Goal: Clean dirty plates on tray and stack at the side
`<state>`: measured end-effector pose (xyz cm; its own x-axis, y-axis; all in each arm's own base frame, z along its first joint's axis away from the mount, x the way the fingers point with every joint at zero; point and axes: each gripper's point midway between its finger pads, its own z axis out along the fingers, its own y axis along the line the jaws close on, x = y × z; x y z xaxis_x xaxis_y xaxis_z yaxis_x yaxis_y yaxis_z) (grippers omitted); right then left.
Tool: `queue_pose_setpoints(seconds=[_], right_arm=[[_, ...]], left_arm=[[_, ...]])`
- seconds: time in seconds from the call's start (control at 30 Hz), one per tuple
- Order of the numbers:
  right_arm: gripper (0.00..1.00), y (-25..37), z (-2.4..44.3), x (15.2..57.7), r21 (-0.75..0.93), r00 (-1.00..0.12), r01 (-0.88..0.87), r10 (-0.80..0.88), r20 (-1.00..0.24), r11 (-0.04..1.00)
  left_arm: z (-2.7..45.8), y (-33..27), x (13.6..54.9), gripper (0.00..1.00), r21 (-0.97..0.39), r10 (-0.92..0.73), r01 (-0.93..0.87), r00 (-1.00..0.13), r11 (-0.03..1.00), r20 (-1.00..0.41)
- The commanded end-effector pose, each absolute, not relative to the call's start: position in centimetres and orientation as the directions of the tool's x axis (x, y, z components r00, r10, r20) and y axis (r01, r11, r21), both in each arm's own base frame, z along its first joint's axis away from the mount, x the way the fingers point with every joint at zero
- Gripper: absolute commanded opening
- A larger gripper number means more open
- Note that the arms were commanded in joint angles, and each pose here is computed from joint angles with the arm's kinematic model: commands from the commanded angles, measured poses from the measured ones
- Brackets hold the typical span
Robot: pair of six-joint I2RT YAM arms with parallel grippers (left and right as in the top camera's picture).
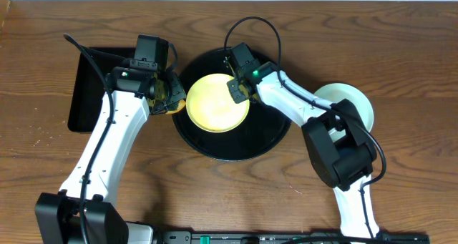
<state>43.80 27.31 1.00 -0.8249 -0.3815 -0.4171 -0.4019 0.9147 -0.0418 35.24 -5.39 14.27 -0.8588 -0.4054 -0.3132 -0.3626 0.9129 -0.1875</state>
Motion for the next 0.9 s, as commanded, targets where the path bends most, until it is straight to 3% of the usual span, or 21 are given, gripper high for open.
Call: queue_pose_setpoints(seconds=[0.0, 0.37, 0.6, 0.73, 0.87], right_arm=[[0.01, 24.3, -0.1, 44.1, -0.239, -0.824, -0.339, -0.41, -0.39, 0.91], [0.01, 22.5, 7.6, 45.5, -0.423, -0.75, -0.2, -0.416, -0.514, 0.884], [0.01, 23.1, 10.7, 45.1, -0.458, -0.706, -0.165, -0.429, -0.563, 0.874], [0.01, 23.8, 10.5, 44.6, -0.43, -0.709, -0.195, -0.43, -0.559, 0.881], [0.01, 24.8, 8.9, 43.9, -0.29, -0.757, -0.259, -0.38, -0.531, 0.921]], left_arm=[[14.1, -5.0, 35.1, 0.09, -0.171, -0.4, -0.363, -0.86, 0.916, -0.318], [14.1, -5.0, 35.1, 0.09, -0.171, -0.4, -0.363, -0.86, 0.916, -0.318], [14.1, -5.0, 35.2, 0.09, -0.172, -0.4, -0.363, -0.859, 0.916, -0.318], [14.1, -5.0, 35.2, 0.09, -0.172, -0.4, -0.363, -0.859, 0.916, -0.318], [14.1, -5.0, 35.2, 0.09, -0.171, -0.4, -0.363, -0.859, 0.916, -0.318]])
